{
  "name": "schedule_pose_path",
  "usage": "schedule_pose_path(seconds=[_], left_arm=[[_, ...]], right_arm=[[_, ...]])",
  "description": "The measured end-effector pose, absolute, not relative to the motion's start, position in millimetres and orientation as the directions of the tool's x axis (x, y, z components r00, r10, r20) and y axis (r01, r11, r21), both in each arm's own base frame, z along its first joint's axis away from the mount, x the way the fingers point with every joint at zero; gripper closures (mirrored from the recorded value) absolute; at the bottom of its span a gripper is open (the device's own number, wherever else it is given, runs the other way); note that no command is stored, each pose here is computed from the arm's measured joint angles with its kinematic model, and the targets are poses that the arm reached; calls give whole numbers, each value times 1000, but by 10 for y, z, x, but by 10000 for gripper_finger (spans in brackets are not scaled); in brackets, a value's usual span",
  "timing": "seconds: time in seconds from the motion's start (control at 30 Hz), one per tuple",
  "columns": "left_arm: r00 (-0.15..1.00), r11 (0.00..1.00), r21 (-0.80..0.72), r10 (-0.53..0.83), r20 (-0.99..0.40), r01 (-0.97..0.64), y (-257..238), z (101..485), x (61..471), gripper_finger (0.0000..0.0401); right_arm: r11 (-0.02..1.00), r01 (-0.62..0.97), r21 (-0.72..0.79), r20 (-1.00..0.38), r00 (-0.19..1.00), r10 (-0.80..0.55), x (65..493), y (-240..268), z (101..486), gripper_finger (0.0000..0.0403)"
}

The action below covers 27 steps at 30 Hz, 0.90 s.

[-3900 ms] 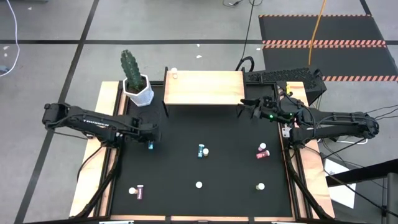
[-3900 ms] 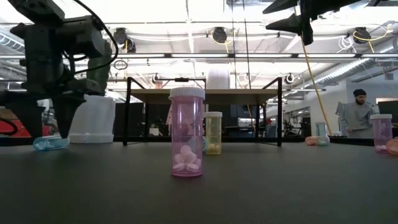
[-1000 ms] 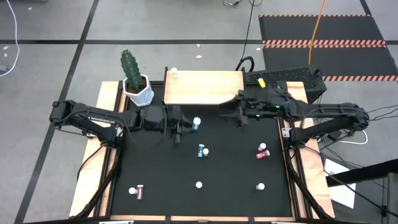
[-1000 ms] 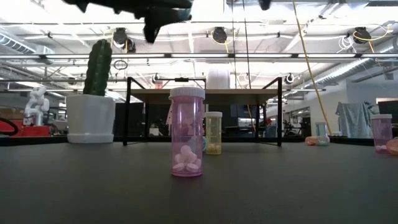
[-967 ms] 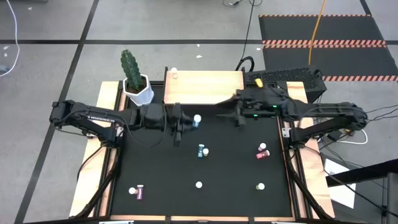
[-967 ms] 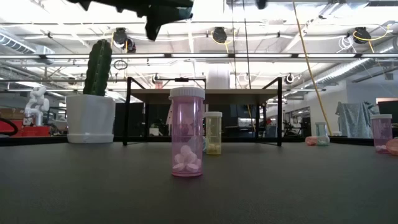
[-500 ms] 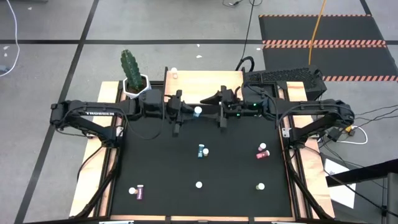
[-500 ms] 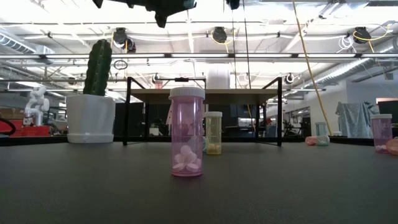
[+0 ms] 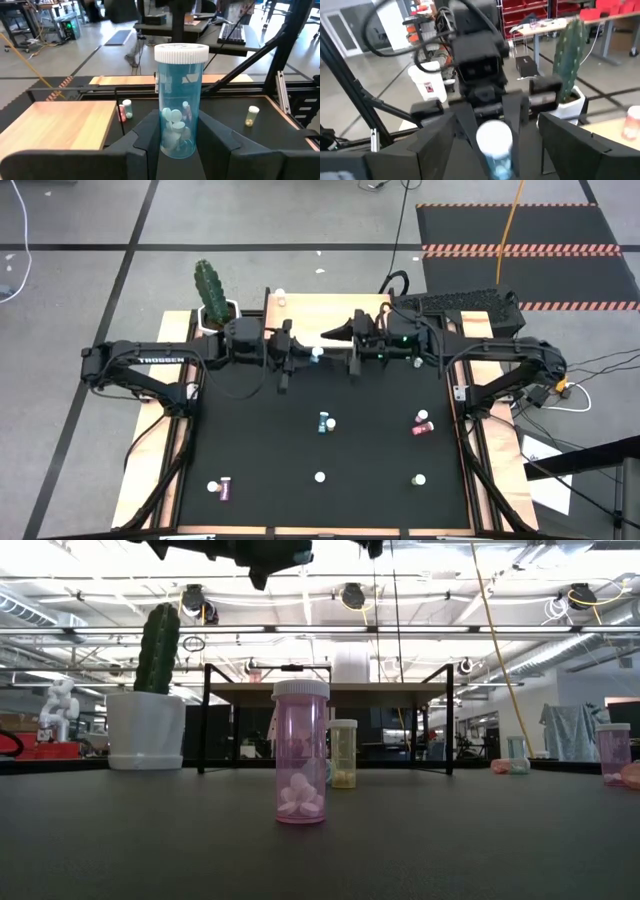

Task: Pick and place medicine bottles onto shelf by color
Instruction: Put the left blue pill bottle on the shelf

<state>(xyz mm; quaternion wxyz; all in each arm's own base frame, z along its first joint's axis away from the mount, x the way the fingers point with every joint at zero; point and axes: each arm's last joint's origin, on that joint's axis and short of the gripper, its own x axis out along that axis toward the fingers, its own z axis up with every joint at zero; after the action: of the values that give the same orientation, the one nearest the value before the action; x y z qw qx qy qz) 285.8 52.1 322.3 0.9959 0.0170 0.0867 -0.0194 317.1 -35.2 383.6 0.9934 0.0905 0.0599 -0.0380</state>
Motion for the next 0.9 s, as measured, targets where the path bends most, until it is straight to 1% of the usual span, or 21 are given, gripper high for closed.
schedule_pose_path(seconds=[0.07,0.13,0.23,0.3,0.37,0.5,0.6,0.9], left_arm=[[985,999,32,-19,-172,25,567,3224,2850,293],[986,999,31,-3,-165,8,614,3232,2841,293],[986,1000,12,8,-164,-6,672,3232,2827,293],[987,1000,-5,-3,-163,2,702,3233,2818,293],[987,1000,-3,-14,-163,13,714,3233,2814,293],[986,1000,12,-14,-166,16,723,3230,2811,293],[985,1000,11,-15,-175,17,722,3222,2810,293],[985,1000,14,-14,-174,17,724,3222,2809,293]], right_arm=[[981,105,165,-156,985,-79,3170,-422,3941,127],[976,125,178,-219,972,-85,3169,-532,4043,127],[966,119,230,-320,947,-40,3207,-690,4179,121],[968,106,229,-377,926,-13,3289,-725,4193,115],[973,95,212,-406,914,-1,3403,-724,4128,110],[975,76,207,-401,916,14,3520,-686,4064,111],[976,97,193,-396,918,-13,3529,-673,4079,119],[979,104,174,-435,900,-18,3526,-648,4033,165]])
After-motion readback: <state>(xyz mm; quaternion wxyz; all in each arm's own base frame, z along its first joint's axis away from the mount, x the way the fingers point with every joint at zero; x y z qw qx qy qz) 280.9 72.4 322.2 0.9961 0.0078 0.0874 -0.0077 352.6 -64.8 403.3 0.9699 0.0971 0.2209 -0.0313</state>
